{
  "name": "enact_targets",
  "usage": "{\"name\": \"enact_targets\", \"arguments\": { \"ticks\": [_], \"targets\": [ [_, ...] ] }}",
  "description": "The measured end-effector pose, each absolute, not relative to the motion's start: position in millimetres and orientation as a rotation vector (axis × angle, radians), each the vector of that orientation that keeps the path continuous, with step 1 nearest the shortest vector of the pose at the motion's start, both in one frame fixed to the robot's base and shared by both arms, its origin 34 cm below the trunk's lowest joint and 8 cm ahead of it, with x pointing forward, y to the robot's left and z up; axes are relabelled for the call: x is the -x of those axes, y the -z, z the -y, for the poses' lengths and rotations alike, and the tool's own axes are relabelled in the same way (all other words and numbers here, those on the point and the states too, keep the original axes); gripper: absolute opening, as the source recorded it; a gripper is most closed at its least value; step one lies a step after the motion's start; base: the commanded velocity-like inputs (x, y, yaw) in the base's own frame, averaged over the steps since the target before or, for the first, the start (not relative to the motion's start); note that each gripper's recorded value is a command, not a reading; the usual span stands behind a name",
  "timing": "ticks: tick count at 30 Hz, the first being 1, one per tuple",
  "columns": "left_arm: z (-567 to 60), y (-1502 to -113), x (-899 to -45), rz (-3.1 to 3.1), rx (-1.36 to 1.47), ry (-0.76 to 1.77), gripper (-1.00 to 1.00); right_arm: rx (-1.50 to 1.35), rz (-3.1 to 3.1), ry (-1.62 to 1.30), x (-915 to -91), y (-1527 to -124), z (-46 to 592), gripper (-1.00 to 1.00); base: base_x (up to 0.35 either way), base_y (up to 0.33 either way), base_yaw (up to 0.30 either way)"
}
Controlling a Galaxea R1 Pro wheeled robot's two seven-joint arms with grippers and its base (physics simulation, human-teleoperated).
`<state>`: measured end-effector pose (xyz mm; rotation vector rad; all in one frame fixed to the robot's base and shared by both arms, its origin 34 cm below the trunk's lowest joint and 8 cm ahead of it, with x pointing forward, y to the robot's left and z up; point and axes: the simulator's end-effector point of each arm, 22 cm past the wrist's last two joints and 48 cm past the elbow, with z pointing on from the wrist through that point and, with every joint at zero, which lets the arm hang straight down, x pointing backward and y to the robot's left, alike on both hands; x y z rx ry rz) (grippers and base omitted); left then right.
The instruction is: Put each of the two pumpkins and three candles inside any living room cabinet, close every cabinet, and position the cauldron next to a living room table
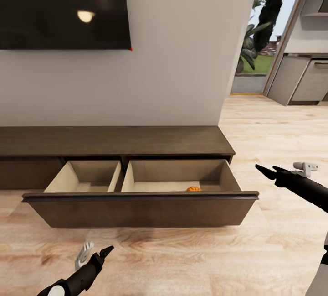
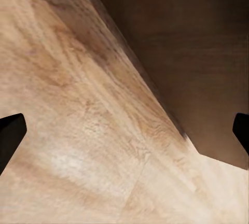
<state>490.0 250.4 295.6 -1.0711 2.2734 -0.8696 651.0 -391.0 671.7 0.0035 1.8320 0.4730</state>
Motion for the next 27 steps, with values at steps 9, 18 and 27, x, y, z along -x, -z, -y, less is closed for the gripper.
{"name": "enact_targets", "arguments": {
  "ticks": [9,18,27],
  "targets": [
    [-253.2,-293.2,-490.1,-2.283,1.055,0.850,1.00,0.024,-1.795,-0.496,-644.5,-680.5,393.7,1.00,0.307,-0.061,0.000],
    [-263.4,-301.3,-499.7,-2.259,1.028,0.859,1.00,0.038,-1.798,-0.468,-642.2,-682.4,402.1,1.00,0.297,-0.192,0.000],
    [-265.8,-300.3,-499.0,-2.266,1.019,0.846,1.00,0.041,-1.798,-0.464,-641.9,-682.8,403.4,1.00,0.329,-0.077,0.000]
  ]
}}
